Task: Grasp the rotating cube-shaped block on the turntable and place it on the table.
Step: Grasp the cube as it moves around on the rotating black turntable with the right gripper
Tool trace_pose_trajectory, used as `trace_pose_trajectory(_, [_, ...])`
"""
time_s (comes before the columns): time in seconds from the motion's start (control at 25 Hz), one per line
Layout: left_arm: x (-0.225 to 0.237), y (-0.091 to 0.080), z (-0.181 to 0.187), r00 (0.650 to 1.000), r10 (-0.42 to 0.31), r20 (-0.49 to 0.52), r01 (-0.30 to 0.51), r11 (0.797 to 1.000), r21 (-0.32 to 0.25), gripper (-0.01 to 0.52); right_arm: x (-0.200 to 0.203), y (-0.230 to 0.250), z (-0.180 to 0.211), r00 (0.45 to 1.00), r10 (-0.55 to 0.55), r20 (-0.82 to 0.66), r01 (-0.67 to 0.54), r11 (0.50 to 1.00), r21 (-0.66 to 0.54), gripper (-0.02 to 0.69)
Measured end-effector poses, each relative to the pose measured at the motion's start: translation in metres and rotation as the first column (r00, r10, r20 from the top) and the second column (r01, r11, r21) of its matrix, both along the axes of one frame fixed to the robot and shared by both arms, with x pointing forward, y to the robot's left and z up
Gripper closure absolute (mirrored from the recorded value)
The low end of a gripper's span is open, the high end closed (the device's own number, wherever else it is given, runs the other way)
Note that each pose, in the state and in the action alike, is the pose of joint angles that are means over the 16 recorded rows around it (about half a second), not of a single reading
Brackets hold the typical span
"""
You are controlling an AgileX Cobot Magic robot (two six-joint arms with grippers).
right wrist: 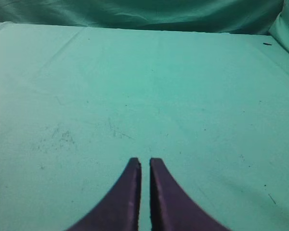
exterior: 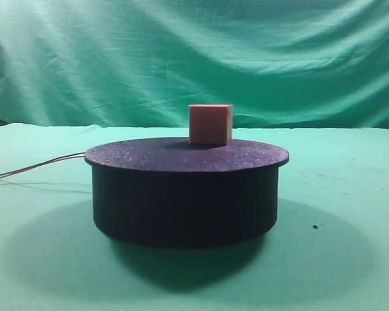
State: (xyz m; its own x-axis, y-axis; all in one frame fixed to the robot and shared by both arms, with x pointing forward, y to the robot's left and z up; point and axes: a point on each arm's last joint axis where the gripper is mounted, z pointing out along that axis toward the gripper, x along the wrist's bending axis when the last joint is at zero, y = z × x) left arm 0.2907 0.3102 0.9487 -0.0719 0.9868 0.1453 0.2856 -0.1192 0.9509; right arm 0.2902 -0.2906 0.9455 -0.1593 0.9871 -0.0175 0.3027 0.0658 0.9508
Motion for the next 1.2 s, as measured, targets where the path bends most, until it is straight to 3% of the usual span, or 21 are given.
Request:
trace_pose_trajectory(0.56, [0.0, 0.0, 0.0, 1.0, 0.0, 0.0, 0.0, 1.0, 0.0, 0.514, 0.0, 0.0, 0.001, 1.0, 0.0, 0.016, 0.0, 1.0, 0.007, 0.618])
trace_pose_trajectory(1.0, [0.0, 0.0, 0.0, 1.0, 0.0, 0.0, 0.0, 1.0, 0.0, 0.514, 0.004, 0.002, 0.032, 0.968, -0.044, 0.247, -0.014, 0.974, 0.227, 0.618])
trace_pose_trajectory(1.2, [0.0, 0.0, 0.0, 1.0, 0.0, 0.0, 0.0, 1.0, 0.0, 0.514, 0.009, 0.004, 0.058, 0.976, -0.051, 0.213, -0.015, 0.955, 0.296, 0.618])
